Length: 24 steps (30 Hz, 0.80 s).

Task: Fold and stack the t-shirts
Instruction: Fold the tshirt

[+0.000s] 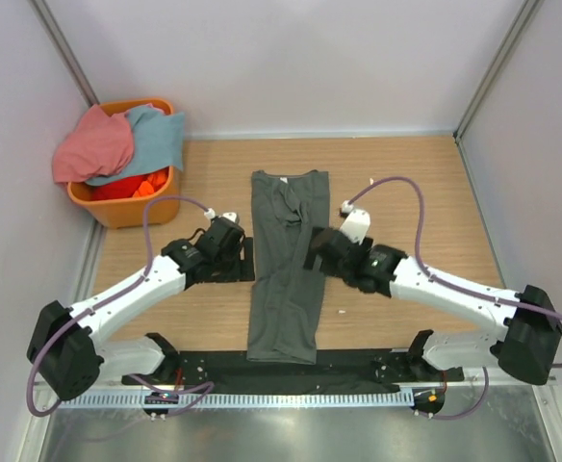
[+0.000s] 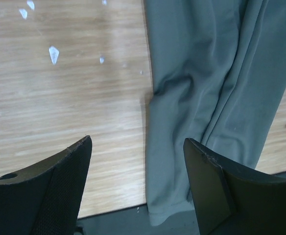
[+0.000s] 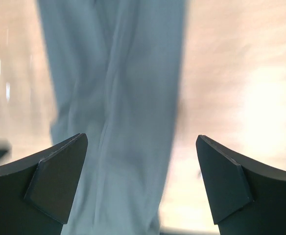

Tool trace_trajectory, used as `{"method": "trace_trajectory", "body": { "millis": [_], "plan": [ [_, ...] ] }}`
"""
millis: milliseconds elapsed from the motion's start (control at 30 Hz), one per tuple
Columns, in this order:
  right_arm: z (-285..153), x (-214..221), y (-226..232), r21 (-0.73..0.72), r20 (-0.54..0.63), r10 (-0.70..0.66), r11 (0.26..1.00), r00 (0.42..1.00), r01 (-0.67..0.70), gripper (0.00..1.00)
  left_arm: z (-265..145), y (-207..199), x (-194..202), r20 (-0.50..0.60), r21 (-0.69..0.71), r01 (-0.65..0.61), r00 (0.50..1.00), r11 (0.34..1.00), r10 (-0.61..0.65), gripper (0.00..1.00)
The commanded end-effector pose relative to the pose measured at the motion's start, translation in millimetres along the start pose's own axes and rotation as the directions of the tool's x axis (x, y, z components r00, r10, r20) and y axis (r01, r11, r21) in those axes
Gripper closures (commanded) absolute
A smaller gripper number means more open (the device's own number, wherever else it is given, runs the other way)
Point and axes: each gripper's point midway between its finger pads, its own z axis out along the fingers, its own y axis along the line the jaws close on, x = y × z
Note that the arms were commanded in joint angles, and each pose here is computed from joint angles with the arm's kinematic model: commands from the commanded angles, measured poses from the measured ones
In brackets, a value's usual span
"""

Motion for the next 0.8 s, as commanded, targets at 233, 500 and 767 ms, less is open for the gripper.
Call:
{"method": "trace_trajectory", "body": {
  "millis": [233,500,767],
  "plan": [
    [125,-147,-3,-0.092,-0.009,0.038,0.995,0.999,-0.039,0.21,45,-33,-134,0.255,-0.064,0.042,0.967,0.997,-0.024,0.24],
    [210,-205,-13,-0.067,-0.053,0.09,0.993,0.995,-0.094,0.38,147,-17,-202,0.115,-0.098,0.07,0.992,0.993,-0.059,0.3],
    [270,-214,-32,-0.012,-0.089,0.067,0.998,0.994,-0.068,0.46,203,1,-245,0.06,-0.156,0.065,0.997,0.986,-0.057,0.37]
  ]
}}
